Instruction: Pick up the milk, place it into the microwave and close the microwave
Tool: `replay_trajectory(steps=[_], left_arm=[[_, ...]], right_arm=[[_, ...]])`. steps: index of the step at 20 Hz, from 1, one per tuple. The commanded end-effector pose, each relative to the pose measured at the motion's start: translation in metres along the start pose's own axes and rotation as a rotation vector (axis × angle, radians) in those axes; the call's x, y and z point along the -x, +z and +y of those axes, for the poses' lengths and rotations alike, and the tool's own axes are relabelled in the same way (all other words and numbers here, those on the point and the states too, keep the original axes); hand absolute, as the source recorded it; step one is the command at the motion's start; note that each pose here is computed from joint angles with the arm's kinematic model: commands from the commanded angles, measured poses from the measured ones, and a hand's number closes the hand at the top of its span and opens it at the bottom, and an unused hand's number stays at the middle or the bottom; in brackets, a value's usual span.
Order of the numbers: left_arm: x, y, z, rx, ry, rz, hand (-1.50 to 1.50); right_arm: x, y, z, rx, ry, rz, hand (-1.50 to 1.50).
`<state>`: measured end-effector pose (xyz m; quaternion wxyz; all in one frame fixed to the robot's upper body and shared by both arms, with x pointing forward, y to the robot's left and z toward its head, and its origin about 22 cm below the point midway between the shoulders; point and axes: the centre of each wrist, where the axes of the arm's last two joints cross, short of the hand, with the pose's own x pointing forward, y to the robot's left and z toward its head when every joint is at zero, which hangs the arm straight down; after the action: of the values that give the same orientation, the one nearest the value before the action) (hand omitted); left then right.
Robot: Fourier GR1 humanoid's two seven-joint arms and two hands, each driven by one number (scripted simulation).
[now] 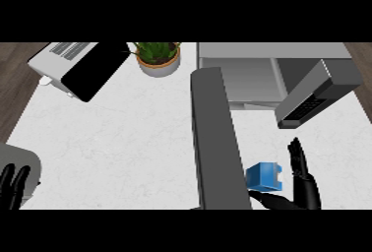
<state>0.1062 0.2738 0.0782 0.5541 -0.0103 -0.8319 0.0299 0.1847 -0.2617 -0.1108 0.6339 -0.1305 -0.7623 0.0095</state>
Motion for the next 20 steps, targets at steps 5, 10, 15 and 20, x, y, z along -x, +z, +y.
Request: replay_trajectory(steps=[5, 10, 15, 20], left_arm=[[0.002, -0.004, 0.007, 0.001, 0.009, -0.009, -1.5], [-0.007, -0.005, -0.001, -0.002, 0.004, 0.009, -1.5], [0.005, 0.008, 0.015, 0.008, 0.011, 0.024, -1.5], [0.007, -0.011, 0.004, -0.007, 0.013, 0.019, -1.5]], right_arm=[[0.027, 0.002, -0.014, -0.151, -0.157, 0.032, -1.5], [0.026, 0.002, -0.015, -0.393, -0.374, -0.026, -1.5], [0.015, -0.009, 0.019, -0.311, -0.316, -0.11, 1.5], [0.01, -0.012, 0.023, -0.102, -0.163, -0.215, 1.5]])
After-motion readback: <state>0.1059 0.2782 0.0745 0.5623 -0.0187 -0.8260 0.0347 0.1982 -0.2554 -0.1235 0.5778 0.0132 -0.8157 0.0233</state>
